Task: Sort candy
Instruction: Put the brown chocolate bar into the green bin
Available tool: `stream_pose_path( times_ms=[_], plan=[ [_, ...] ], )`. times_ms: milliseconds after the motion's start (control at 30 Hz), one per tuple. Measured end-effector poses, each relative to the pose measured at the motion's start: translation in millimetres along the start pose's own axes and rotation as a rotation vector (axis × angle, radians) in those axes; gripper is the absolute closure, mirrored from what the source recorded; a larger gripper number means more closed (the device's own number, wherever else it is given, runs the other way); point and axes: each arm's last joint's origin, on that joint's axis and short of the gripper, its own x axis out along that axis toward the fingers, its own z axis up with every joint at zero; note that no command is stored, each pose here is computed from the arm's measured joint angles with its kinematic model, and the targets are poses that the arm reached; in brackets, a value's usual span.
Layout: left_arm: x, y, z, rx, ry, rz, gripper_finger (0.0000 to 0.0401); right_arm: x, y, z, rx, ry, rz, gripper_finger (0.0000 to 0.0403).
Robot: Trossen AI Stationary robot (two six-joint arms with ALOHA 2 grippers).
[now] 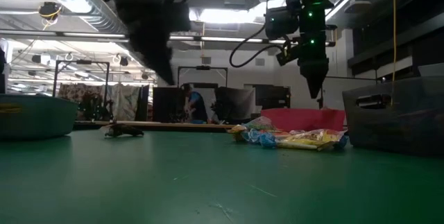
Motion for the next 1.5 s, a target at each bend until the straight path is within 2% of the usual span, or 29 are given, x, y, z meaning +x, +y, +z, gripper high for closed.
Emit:
stream_pose_path(
  times_ms=[100, 267, 433, 567, 700, 1067, 1500],
  plan=[
    [-1, 2, -10, -0.045, 0.090, 0.071, 0.0268, 0, 0, 0, 0.001, -0.002, 0.001, 0.0244],
    [-5, 9, -25, -0.105, 0.221, 0.277, 0.0268, 0, 1, 1, 0.002, -0.010, 0.029, 0.0219],
    [-6, 14, -28, -0.169, 0.231, 0.407, 0.0268, 0, 2, 1, 0.003, -0.018, 0.079, 0.0212],
    [2, 20, -29, -0.269, 0.242, 0.440, 0.0268, 0, 3, 1, 0.003, -0.020, 0.105, 0.0212],
    [12, 26, -30, -0.314, 0.273, 0.461, 0.0268, 0, 3, 1, 0.003, -0.020, 0.105, 0.0212],
    [38, 30, -38, -0.349, 0.374, 0.499, 0.0268, 0, 3, 1, 0.003, -0.020, 0.106, 0.0212],
    [59, 33, -46, -0.309, 0.473, 0.517, 0.0269, 0, 3, -1, -0.005, 0.006, 0.109, 0.0212]
  ],
)
